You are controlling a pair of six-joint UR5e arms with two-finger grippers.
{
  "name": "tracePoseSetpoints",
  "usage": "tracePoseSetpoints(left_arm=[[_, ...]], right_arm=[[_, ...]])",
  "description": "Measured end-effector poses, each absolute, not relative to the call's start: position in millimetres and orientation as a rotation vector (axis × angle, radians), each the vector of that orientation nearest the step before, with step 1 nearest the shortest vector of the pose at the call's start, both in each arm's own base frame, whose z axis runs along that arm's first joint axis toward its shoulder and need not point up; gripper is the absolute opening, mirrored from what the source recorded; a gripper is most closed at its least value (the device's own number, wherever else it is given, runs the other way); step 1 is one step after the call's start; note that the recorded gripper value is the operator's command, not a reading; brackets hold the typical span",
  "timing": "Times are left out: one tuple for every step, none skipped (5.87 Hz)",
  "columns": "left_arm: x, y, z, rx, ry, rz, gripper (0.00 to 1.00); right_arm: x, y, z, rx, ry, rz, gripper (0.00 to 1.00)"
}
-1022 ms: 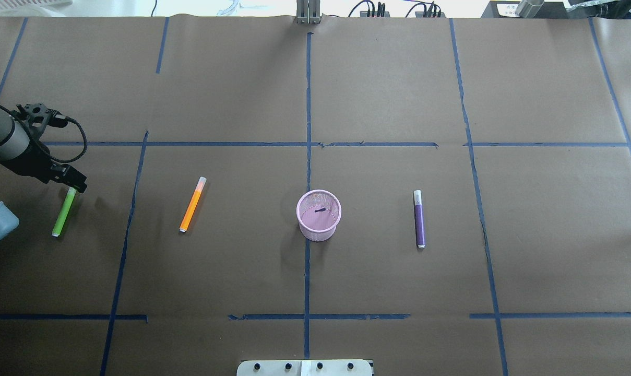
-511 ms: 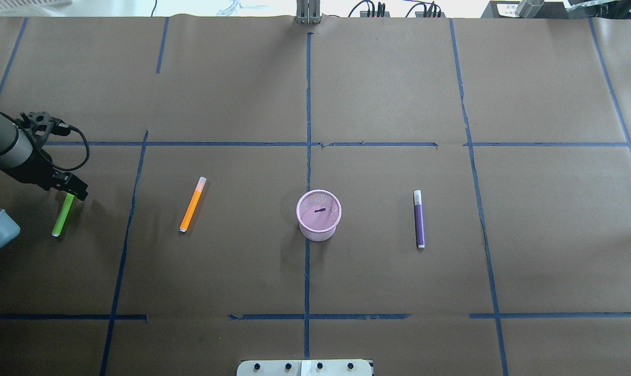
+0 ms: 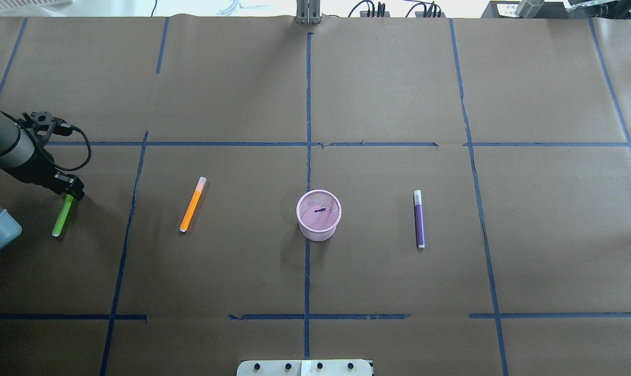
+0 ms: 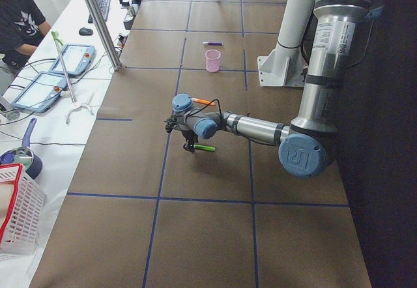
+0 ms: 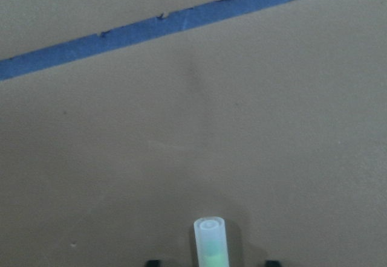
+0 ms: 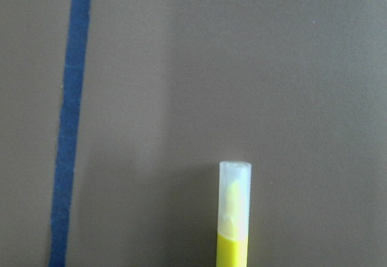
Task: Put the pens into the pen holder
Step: 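Lower the left gripper and close it on the green highlighter, then lift the green highlighter and carry it toward the lavender cup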
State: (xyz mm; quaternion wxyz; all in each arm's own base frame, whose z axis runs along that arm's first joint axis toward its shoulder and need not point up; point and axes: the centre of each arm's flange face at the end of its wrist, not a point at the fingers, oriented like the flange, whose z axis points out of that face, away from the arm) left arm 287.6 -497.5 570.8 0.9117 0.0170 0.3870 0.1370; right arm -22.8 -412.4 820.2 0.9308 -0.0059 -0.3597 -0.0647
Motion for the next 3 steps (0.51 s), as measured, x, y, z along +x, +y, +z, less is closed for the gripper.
tracePoseSetpoints(left_arm=[[288.1, -497.4, 569.8, 0.035, 0.799, 0.284, 0.08], [288.4, -497.3, 568.7, 0.037, 0.800, 0.286, 0.04], [288.8, -497.9, 566.2, 0.040, 0.803, 0.288, 0.02]], right_arm=[[-22.9, -412.6, 819.9, -0.012, -0.737, -0.130, 1.00], [-22.9, -412.6, 819.8, -0.013, -0.737, -0.130, 1.00], [-22.9, -412.5, 820.0, -0.013, -0.737, -0.129, 1.00]])
